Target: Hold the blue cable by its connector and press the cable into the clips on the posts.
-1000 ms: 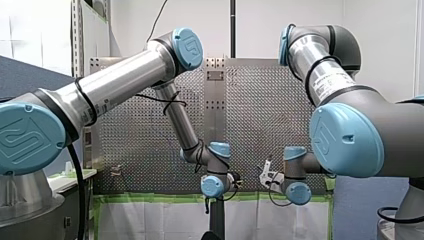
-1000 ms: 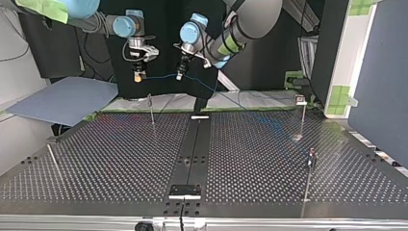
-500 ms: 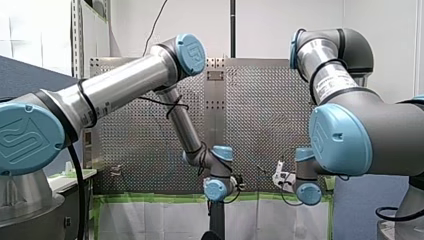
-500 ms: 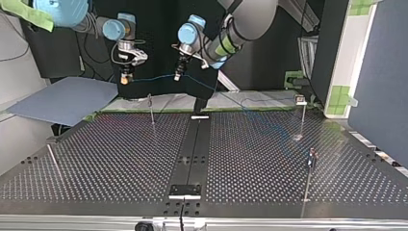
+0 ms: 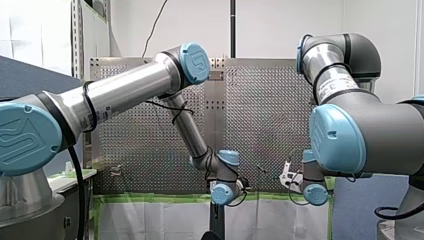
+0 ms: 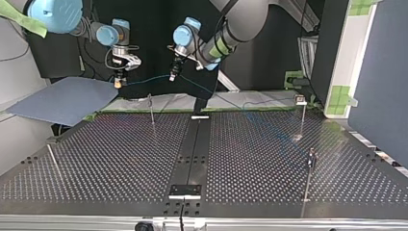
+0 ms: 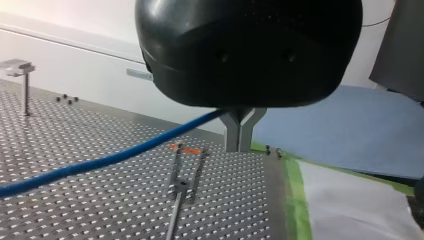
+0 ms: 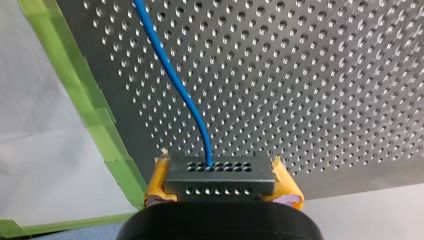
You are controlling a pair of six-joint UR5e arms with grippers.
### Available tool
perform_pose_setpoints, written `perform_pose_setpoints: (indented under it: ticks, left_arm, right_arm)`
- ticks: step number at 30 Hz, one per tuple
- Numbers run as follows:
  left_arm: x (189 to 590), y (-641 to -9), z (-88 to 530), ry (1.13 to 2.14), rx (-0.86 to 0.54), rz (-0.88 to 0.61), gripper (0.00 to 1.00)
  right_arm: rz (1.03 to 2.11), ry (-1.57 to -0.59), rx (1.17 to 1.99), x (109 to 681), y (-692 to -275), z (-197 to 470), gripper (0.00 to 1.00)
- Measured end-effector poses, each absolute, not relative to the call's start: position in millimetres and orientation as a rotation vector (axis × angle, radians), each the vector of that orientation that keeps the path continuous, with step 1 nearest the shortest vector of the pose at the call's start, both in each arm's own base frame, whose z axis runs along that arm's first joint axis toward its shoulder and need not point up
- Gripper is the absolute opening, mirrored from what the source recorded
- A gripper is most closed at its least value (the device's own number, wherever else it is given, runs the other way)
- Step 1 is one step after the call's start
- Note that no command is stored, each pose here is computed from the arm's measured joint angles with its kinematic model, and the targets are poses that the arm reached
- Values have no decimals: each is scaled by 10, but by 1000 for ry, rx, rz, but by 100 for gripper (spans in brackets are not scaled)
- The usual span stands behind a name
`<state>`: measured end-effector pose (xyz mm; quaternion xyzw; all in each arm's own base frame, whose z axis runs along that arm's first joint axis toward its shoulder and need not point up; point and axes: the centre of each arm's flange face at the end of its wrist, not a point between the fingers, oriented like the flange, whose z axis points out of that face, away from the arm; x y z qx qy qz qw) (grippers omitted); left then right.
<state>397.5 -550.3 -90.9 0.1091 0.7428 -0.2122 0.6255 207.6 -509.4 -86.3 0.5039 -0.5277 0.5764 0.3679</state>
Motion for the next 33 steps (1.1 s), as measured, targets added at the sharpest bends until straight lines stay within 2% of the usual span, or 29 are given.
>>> perform_pose_setpoints:
  ticks: [12, 23, 33]
  left_arm:
    - [4099, -5709, -909, 1698, 210, -437, 0]
    - [4282, -5881, -689, 1691, 191, -370, 0]
    - [4245, -6082, -830, 1714, 234, -388, 0]
  right_arm:
    - [1481, -1346, 1295, 1673, -5347, -930, 0]
    - [1518, -1291, 1363, 1685, -5579, -877, 0]
    - [1523, -1290, 1361, 1602, -5687, -854, 0]
